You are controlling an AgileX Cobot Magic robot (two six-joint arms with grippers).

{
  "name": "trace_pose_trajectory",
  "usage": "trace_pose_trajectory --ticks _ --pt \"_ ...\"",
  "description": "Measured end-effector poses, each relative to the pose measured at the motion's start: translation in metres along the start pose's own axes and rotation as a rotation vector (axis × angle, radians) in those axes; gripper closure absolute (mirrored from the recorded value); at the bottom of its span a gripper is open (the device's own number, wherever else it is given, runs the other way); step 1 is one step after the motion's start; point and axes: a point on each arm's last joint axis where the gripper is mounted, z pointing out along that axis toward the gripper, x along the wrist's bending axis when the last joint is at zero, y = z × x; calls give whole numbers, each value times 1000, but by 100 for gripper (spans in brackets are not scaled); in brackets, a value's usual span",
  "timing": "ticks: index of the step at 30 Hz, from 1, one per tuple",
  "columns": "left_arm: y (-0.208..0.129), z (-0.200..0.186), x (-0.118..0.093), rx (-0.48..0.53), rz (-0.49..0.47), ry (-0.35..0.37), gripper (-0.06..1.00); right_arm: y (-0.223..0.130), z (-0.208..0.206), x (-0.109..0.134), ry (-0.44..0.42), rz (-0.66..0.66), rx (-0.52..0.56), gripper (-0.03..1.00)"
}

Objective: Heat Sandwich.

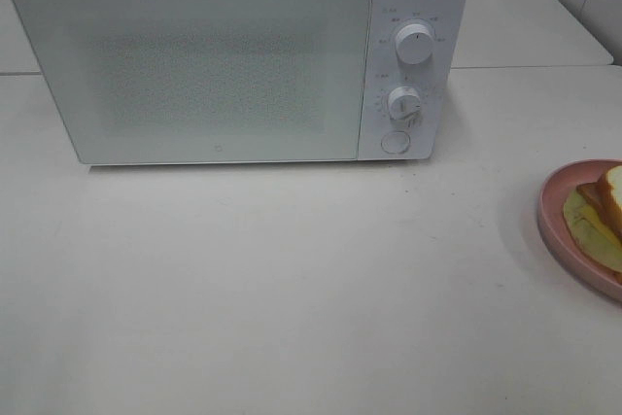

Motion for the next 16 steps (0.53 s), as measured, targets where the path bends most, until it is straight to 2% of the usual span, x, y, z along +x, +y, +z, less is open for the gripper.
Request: trace_pose_trajectory --ticks 16 --pt "0 0 0 0 0 0 -3 0 0 0 0 0 0 28"
